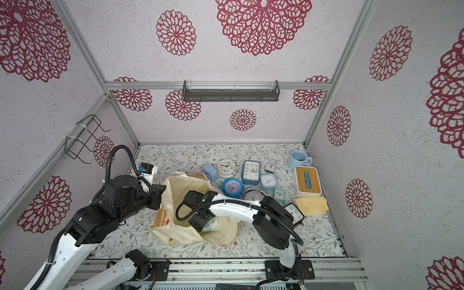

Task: Take the alarm clock out of the canvas bag
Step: Adjust the alarm at the canvas bag.

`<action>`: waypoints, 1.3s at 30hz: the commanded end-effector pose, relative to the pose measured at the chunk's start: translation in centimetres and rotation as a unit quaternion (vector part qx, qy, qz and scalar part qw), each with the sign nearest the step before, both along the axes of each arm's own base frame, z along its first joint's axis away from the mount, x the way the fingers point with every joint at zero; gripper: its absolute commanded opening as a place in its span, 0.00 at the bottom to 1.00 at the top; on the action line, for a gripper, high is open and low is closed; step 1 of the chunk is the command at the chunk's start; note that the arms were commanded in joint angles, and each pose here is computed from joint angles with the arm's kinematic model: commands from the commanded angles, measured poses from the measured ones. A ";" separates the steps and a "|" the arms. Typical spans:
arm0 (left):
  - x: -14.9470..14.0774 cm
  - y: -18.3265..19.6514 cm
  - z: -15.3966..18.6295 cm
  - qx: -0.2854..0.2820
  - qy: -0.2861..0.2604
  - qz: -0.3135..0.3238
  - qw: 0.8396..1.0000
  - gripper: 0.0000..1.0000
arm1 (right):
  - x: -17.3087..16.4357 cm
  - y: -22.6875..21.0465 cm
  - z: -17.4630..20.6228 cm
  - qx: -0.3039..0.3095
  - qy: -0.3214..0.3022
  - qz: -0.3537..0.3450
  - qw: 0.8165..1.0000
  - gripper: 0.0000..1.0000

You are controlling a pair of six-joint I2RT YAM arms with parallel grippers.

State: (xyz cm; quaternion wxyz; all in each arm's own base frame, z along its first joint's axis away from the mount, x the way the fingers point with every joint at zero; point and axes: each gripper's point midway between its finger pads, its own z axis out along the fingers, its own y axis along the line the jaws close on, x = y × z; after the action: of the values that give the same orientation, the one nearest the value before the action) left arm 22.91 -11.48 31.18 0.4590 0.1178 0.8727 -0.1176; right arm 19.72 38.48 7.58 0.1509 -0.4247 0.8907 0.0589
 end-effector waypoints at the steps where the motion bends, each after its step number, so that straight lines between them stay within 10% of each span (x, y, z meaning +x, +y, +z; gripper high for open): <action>1: 0.5 0.0 1.4 -0.003 -0.028 0.004 1.000 0.00 | -0.2 -1.0 -1.1 -0.022 0.013 -0.041 0.999 0.99; 18: 0.6 -0.1 1.6 -0.002 -0.033 0.002 0.999 0.00 | -1.2 -2.9 -7.5 -0.148 0.032 -0.012 0.988 0.99; 39: 2.1 1.9 2.5 0.031 -0.067 0.059 0.995 0.00 | -3.3 -8.7 -1.2 -0.129 -0.001 0.056 0.990 0.91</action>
State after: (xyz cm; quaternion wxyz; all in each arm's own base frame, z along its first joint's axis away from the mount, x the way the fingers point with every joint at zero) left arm 23.73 -11.08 31.36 0.4707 0.1235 0.8694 -0.0858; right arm 17.18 32.54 4.73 0.1104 -0.4712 0.8749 -0.0178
